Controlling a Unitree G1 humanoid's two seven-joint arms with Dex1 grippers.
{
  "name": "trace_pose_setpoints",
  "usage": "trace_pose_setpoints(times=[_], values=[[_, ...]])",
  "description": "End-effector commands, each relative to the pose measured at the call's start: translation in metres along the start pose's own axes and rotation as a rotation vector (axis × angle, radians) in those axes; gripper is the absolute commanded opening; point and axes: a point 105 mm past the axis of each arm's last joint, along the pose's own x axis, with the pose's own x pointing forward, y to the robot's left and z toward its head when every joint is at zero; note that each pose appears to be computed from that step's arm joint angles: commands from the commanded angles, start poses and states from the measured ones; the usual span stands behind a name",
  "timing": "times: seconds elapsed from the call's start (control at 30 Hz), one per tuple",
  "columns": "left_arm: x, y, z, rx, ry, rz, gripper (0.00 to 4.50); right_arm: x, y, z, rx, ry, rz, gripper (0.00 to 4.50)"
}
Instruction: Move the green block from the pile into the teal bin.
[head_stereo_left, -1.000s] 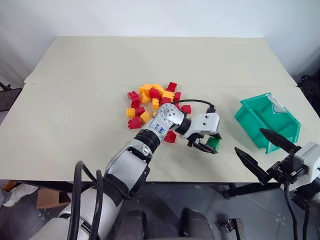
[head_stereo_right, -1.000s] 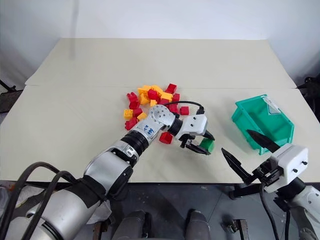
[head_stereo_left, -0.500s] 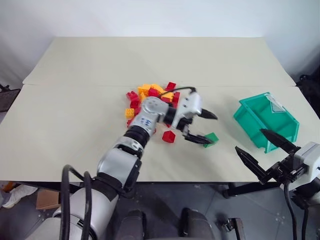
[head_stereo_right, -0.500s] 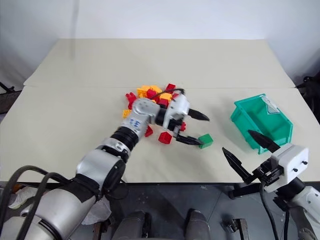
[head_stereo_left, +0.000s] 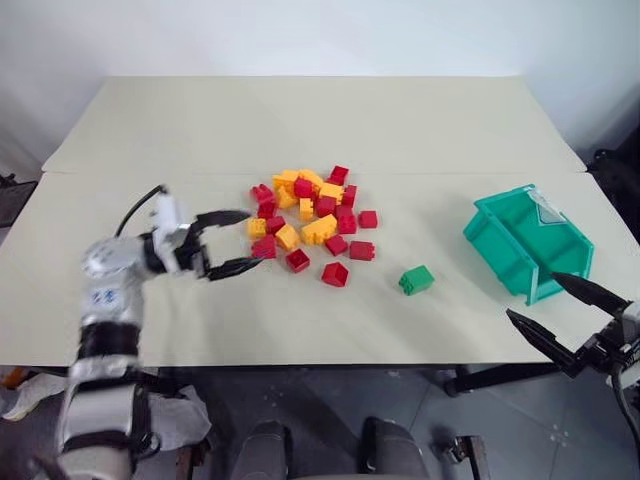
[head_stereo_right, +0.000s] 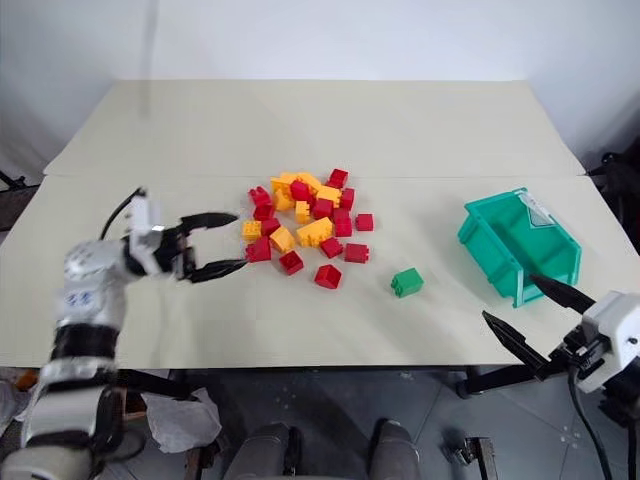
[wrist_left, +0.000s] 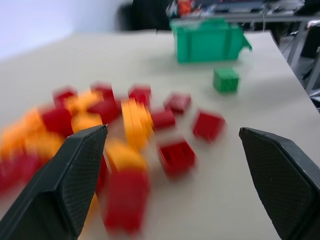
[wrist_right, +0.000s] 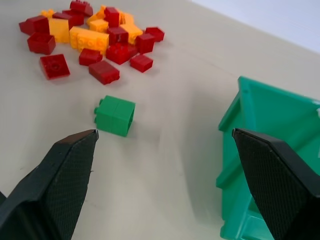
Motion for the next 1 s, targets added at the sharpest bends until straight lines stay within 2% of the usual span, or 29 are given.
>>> trace_pose_setpoints(times=[0.03,0.27,0.43,0.57,0.7,0.87,1.0], values=[[-0.007,-0.015,0.014,0.019,-0.010,0.019,4.49,0.019,0.004,0.012,0.016,0.015,0.101,4.50],[-0.001,-0.040,0.007,-0.024,-0.004,0.039,4.49,0.068,0.019,0.023,0.058,0.109,0.281,4.50],[0.011,-0.052,0.008,-0.056,-0.027,0.050,4.49,0.105,0.023,0.008,0.029,0.243,0.376,4.50],[0.014,-0.053,0.010,-0.062,-0.028,0.047,4.49,0.110,0.024,-0.004,-0.151,0.307,0.527,4.50],[0.016,-0.052,0.012,-0.064,-0.029,0.040,4.49,0.128,0.009,-0.009,-0.334,0.323,0.606,4.50],[0.021,-0.058,0.011,-0.048,-0.011,-0.006,4.49,0.146,-0.004,-0.014,-0.457,0.382,0.713,4.50],[0.025,-0.063,0.011,-0.051,-0.016,-0.028,4.49,0.154,-0.004,-0.017,-0.477,0.411,0.809,4.50]])
